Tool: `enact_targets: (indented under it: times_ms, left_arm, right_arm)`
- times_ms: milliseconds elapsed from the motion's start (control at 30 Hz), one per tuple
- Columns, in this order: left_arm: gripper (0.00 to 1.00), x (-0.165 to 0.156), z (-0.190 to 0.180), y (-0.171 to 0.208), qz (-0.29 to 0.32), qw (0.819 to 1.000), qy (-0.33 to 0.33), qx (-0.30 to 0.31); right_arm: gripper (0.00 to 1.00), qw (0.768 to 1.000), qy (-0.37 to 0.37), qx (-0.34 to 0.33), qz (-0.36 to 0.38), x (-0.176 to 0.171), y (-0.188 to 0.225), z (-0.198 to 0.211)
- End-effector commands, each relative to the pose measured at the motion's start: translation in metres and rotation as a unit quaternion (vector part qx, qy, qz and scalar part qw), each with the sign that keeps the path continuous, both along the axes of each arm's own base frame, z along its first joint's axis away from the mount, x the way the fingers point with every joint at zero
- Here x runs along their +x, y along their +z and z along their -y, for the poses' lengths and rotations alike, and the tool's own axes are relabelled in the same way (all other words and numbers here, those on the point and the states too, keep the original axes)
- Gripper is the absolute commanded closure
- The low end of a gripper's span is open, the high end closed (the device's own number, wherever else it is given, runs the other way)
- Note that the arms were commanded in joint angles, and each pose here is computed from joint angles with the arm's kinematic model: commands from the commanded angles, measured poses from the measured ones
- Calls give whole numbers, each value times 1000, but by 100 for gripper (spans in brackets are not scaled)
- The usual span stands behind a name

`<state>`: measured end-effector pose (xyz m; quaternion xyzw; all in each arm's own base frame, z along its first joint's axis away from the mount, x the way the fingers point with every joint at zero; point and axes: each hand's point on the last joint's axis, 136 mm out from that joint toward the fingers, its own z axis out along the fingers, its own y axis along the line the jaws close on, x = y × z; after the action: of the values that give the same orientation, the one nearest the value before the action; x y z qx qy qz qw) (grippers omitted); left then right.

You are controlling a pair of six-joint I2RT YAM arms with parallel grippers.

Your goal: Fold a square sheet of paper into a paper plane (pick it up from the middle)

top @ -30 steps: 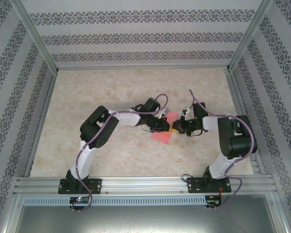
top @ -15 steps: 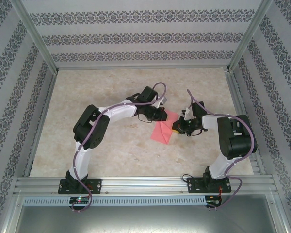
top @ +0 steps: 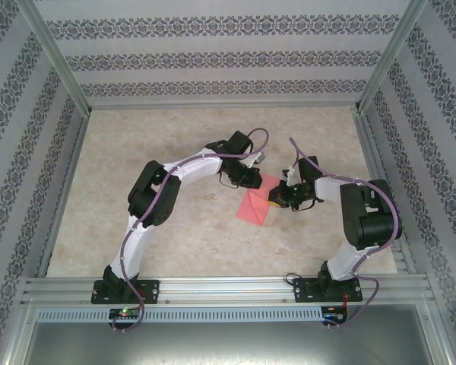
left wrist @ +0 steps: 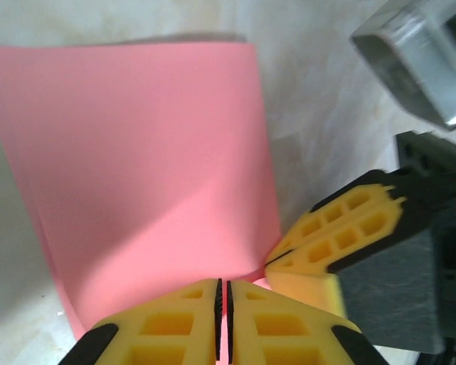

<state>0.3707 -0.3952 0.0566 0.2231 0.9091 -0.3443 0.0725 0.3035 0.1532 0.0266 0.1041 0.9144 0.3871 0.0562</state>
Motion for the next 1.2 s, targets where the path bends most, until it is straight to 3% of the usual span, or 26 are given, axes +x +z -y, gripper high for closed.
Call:
enact_targets:
  times_ms: [0,1167]
  left_arm:
    - [86,1,-8,-8,3,999,-20,27]
    - [86,-11,-19,-46,-19,995,-60,72]
  right_arm:
    - [100,1000,15,-12,20,5,8,-2]
    - [100,997,38,-70,10,16,-13,2]
